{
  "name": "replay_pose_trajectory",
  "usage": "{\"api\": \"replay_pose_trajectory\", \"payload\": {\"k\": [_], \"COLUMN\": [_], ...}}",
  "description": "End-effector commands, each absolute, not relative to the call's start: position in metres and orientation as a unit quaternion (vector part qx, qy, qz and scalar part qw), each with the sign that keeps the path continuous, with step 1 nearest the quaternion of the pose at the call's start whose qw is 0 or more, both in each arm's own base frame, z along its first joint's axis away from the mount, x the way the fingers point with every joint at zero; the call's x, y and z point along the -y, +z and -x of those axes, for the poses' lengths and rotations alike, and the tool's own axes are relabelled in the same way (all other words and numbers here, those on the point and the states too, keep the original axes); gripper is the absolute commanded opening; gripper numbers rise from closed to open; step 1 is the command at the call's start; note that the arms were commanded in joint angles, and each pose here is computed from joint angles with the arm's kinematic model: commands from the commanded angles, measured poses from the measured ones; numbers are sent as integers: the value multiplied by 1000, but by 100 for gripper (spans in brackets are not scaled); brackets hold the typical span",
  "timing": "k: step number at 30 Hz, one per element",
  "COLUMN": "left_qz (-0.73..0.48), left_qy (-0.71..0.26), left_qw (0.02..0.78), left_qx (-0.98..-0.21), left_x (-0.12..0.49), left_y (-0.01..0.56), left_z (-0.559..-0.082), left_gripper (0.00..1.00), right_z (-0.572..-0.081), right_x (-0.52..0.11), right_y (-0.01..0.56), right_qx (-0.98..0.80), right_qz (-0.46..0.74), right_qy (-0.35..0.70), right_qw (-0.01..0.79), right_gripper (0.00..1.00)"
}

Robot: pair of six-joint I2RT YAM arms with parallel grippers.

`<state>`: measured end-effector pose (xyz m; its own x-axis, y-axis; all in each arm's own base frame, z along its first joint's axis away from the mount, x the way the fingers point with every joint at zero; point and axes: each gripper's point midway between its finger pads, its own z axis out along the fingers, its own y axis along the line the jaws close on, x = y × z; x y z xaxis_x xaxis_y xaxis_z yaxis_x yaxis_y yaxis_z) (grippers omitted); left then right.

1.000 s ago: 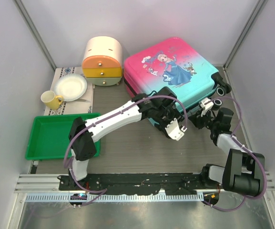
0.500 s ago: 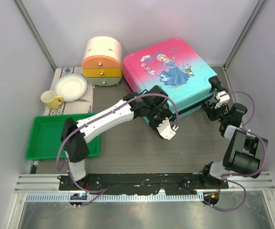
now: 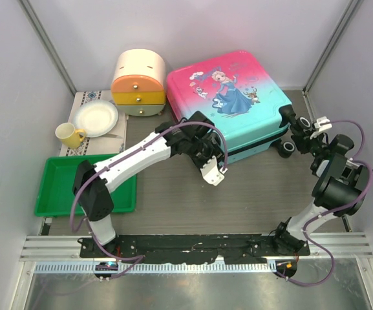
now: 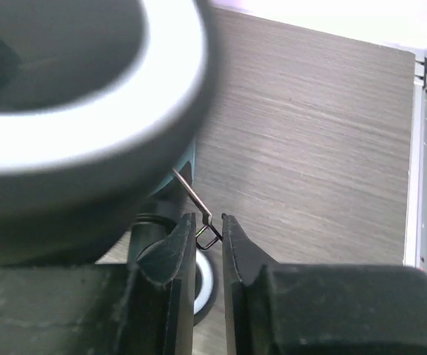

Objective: Open, take out, and arrange the luggage

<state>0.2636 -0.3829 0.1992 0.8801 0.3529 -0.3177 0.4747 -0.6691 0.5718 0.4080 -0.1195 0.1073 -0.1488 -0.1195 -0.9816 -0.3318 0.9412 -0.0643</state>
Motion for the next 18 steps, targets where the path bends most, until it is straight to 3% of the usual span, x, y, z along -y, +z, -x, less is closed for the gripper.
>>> {"api": "replay_pose_trajectory", "payload": {"k": [1,18], "left_qz": [-919,-937], "left_qy": [-83,-109], "left_qw": [196,174], "left_qx": [-333,-284], "left_x": [284,274], "left_y": [163,143], "left_z": [-263,-246], "left_gripper": [0,0], "right_z": [-439,-499], "right_x": [168,144], "right_y": [155,142], "right_qx": [-708,-740], "right_qz": [166,106], "right_qy": [2,81], "right_qw": [686,659], "right_gripper": [1,1]}}
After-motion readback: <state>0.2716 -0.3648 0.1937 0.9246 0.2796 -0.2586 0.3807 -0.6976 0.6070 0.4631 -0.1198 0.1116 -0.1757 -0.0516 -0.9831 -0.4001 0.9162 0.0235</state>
